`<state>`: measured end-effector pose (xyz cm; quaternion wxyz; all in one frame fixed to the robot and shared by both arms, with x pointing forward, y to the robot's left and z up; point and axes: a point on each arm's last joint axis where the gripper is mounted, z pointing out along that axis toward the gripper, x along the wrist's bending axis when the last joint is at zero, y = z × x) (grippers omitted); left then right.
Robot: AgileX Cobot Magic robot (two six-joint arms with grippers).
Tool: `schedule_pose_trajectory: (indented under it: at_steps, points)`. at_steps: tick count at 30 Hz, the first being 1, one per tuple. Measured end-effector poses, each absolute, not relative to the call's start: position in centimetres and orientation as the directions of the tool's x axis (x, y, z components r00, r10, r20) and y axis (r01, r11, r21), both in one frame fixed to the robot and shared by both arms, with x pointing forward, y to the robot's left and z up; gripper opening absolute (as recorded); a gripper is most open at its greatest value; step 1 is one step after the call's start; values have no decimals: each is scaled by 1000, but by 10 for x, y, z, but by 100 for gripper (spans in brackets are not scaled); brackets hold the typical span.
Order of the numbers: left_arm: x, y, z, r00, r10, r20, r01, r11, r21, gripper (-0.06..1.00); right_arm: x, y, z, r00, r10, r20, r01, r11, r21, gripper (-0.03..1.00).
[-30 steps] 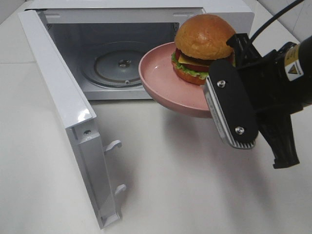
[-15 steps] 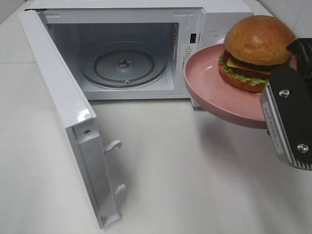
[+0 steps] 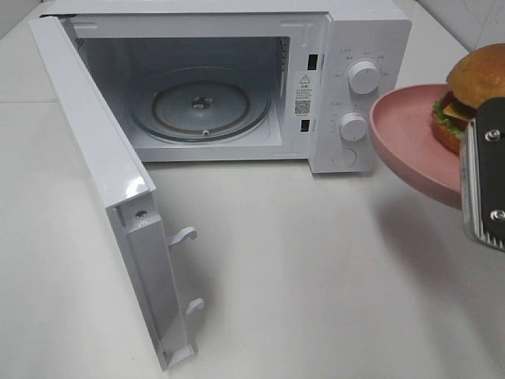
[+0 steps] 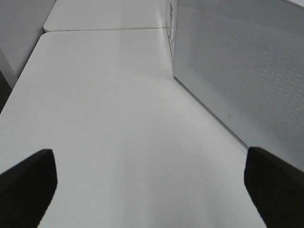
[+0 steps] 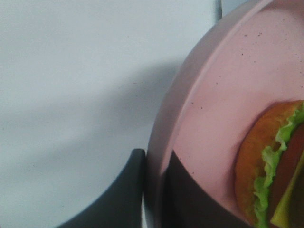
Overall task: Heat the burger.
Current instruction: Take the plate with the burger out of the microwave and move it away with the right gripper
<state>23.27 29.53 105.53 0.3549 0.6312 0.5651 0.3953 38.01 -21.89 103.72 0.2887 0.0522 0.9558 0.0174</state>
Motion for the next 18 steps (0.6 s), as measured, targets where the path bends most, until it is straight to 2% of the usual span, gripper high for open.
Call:
schedule_pose_trajectory:
  at_steps: [7, 9, 18]
  points:
    - [233, 295, 1055, 49, 994, 98, 433, -109, 895, 100, 384, -228, 1039, -769, 292, -568, 278, 954, 114, 6]
    - [233, 295, 1055, 49, 994, 98, 433, -109, 895, 100, 390, -239, 1040, -721, 384, -577, 381, 915, 134, 6]
    - [233, 295, 1055, 49, 994, 98, 433, -109, 895, 100, 405, -274, 1035, -567, 568, -597, 640, 760, 115, 7]
